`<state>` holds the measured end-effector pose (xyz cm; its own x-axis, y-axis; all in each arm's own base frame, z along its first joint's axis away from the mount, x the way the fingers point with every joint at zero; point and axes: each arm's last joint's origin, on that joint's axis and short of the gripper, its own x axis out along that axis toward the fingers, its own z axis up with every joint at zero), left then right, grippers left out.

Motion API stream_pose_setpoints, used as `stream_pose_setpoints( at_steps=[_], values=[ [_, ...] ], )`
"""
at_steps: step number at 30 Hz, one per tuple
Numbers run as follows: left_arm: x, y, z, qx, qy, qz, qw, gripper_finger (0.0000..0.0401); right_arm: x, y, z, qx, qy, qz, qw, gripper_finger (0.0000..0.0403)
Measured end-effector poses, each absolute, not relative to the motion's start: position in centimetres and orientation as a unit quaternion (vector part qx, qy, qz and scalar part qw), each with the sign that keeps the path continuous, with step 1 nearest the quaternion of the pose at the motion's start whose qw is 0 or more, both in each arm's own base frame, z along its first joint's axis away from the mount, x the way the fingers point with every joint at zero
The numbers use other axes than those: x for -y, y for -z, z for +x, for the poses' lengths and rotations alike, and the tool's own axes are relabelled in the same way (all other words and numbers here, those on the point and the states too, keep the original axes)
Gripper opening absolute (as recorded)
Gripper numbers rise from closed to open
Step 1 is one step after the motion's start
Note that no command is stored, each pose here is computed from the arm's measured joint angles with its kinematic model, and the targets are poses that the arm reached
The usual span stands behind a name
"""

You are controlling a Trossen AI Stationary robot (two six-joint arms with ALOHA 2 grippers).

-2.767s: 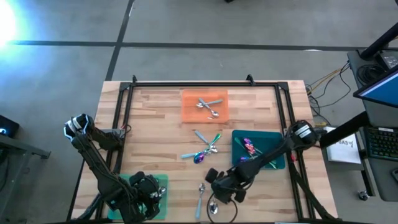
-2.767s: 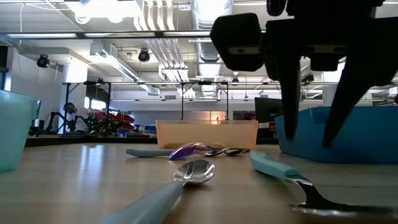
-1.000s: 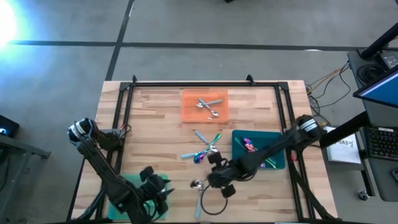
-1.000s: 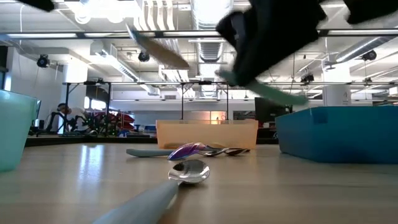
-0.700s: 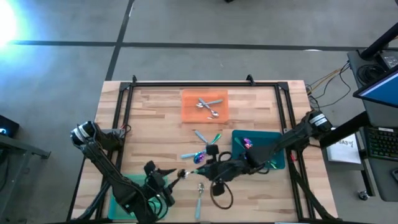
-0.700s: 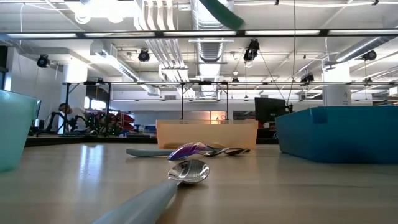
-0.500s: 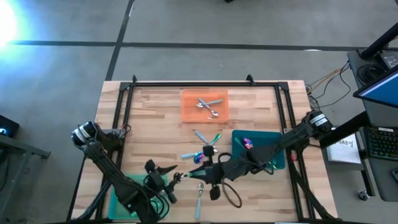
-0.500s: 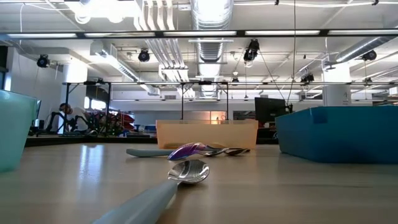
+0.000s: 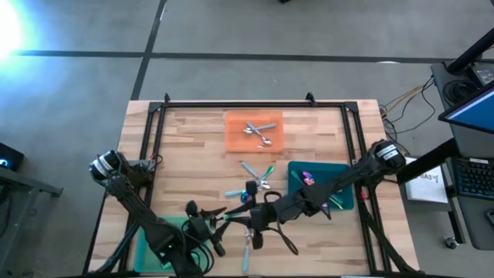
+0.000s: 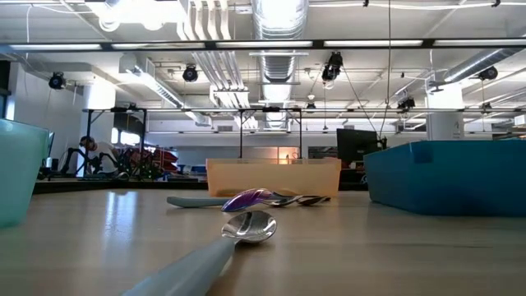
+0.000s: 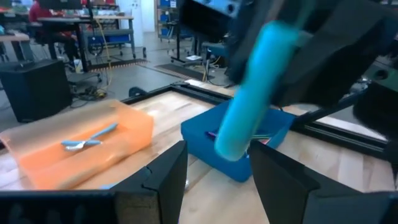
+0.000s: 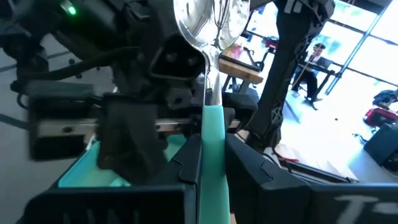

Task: Sort silverware by color (type)
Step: Put the green spoon into the green bin

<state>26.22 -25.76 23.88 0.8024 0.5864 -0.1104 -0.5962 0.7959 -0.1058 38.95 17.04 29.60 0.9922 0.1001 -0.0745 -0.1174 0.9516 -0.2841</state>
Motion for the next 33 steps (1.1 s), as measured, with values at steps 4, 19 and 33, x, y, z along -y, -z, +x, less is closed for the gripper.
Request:
stream_pose_setpoints(
  at_steps=[4, 19, 33],
  values=[
    [25.6, -24.4, 27.1, -0.036, -0.316, -0.051, 0.947, 0.0159, -16.9, -29.7, 39.0, -0.024, -0.052, -0.148, 0.987, 0.0036],
    [24.4, -24.7, 28.3, -0.017, -0.348, -0.058, 0.936, 0.0052, -16.7, -29.7, 39.1, -0.023, -0.043, -0.146, 0.988, 0.0036],
    [24.1, -26.6, 26.9, -0.089, -0.274, -0.075, 0.955, 0.0026, -15.7, -30.6, 37.0, -0.12, 0.0, -0.091, 0.989, 0.0179]
  ],
)
